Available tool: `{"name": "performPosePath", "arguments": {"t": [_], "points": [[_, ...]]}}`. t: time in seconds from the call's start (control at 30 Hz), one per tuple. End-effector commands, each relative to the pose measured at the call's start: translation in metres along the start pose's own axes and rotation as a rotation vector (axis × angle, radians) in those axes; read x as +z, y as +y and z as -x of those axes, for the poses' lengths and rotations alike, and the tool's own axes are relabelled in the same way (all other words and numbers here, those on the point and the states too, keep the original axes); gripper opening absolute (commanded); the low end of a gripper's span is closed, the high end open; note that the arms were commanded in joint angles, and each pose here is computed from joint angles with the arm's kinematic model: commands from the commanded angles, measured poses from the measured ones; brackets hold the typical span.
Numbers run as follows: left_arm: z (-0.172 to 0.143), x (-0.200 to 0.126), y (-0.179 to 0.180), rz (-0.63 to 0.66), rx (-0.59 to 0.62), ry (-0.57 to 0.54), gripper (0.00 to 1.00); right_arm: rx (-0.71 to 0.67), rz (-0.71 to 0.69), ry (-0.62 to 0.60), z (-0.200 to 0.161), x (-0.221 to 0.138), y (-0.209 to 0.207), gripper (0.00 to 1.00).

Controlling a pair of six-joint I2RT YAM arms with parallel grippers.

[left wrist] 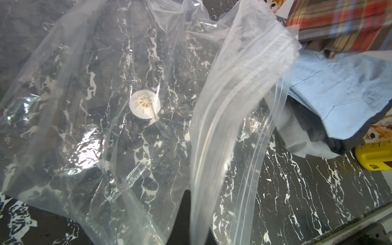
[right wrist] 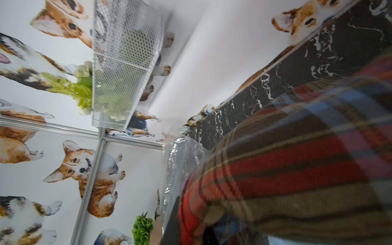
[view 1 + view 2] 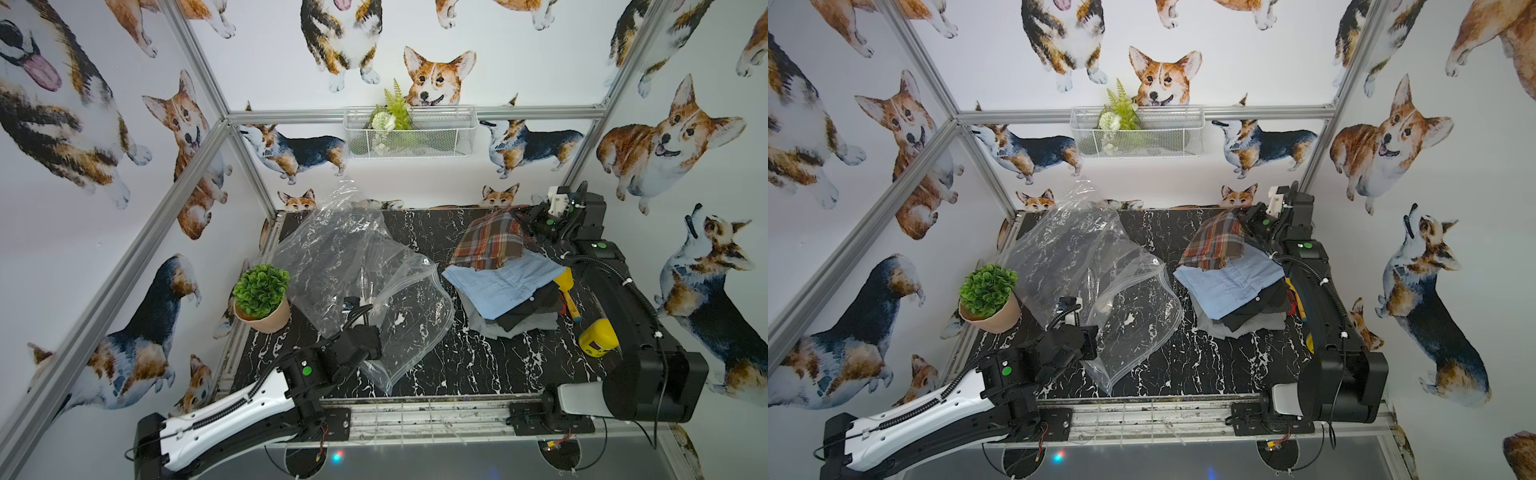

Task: Take the shirt out of the vacuum bag
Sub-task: Place the shirt at the center of the board.

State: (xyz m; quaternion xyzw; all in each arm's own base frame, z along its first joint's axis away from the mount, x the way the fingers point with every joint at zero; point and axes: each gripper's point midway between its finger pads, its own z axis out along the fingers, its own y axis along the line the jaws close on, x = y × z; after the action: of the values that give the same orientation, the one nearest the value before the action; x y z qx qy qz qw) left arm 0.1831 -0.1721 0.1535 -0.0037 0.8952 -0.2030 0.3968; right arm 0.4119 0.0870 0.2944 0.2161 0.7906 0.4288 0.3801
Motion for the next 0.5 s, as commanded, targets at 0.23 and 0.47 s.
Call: {"name": "performPosePath", "arguments": {"t": [0.23,0.47], "points": [[0.002,0.0,-0.001,-0.007,-0.006,-0.007,0.0,0.018,-0.137,-0.108,-0.063,-0.023,-0.107,0.0],[0.003,-0.003,-0.007,-0.03,-0.004,0.003,0.0,-0.053,-0.265,-0.159,-0.082,-0.059,-0.133,0.0]]}}
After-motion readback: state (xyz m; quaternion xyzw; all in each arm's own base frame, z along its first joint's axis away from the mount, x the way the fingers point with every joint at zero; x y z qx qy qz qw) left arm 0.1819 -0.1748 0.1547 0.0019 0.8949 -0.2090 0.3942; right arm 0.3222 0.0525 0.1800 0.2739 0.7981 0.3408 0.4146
